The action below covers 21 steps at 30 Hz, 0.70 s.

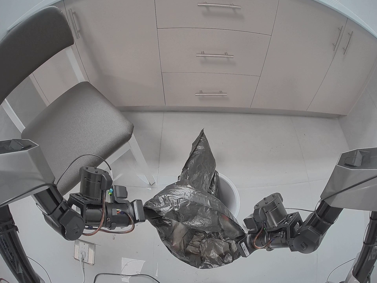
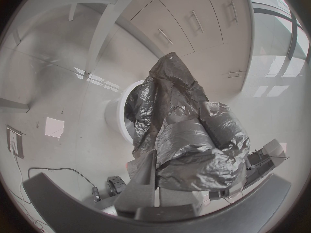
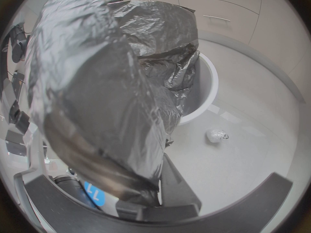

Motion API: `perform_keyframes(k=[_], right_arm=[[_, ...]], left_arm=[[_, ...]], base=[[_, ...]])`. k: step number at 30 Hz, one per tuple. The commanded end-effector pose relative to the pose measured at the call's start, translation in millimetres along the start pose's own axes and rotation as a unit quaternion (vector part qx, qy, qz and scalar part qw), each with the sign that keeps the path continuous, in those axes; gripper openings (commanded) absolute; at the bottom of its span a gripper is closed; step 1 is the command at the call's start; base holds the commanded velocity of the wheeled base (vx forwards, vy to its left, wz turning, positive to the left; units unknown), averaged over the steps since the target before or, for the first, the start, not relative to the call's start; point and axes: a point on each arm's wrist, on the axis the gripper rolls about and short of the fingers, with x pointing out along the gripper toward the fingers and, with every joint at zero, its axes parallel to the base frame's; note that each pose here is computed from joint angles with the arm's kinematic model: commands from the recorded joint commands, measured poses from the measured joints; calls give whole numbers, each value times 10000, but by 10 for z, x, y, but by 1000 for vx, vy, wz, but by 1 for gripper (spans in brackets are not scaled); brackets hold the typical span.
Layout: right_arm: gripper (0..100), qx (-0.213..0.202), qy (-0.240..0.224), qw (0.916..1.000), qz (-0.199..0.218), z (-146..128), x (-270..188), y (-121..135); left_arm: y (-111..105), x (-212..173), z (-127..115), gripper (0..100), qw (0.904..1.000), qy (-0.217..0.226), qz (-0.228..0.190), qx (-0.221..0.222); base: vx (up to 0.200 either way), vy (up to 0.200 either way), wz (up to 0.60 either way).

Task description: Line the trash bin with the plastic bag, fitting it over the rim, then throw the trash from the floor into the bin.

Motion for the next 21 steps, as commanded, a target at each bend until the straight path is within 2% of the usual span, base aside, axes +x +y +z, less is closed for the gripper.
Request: perform_keyframes(k=[1, 9, 16, 21], right_arm=[[0, -18, 154, 9997, -170, -66, 121, -31], [0, 45, 236, 9993, -287, -101, 198, -140], [0, 70, -18, 9994, -344, -138, 337, -179], [0, 37, -3, 9992, -395, -155, 367, -187]], left_arm=[[163, 30, -15, 0, 9998, 59, 190, -95], [298, 65, -19, 0, 9994, 113, 316, 86], [342, 106, -31, 0, 9991, 170, 349, 165], [361, 112, -41, 0, 9989, 194, 367, 216]], base=[[0, 0, 0], [0, 0, 0], [0, 0, 0], [0, 0, 0]])
